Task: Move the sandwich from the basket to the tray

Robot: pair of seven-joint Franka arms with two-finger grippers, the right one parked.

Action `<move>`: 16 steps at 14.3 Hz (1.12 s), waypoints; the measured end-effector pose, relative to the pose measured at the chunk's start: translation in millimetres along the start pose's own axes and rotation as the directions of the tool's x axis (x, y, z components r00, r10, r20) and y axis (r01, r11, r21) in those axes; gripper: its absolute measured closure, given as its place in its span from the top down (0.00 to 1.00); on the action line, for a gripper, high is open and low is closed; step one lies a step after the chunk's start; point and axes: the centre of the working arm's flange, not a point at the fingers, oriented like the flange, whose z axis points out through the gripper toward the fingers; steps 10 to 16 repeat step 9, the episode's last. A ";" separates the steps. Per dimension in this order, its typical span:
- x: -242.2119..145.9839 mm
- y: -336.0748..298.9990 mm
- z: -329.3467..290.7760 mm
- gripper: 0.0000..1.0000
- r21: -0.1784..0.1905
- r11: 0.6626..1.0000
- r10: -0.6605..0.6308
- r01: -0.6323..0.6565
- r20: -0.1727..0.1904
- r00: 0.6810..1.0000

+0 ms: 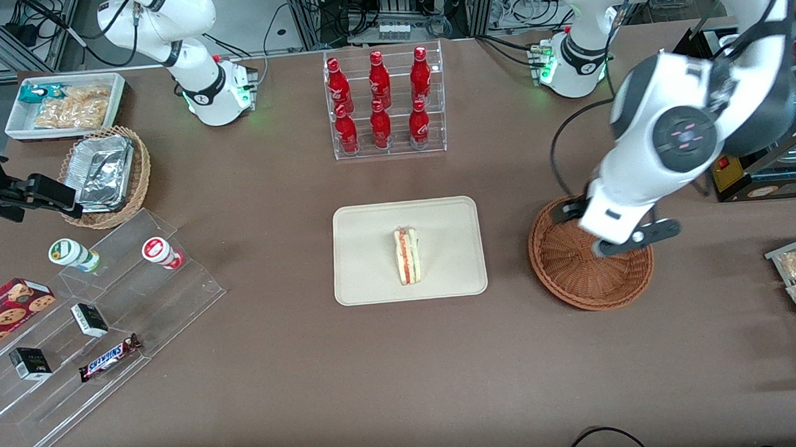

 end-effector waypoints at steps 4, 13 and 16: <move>-17.4 -86.7 -49.6 1.00 -0.046 0.990 0.132 -0.131 0.006 0.991; -27.5 -140.4 -93.2 1.00 -0.062 0.976 0.205 -0.211 -0.084 0.975; -27.5 -140.4 -93.2 1.00 -0.062 0.976 0.205 -0.211 -0.084 0.975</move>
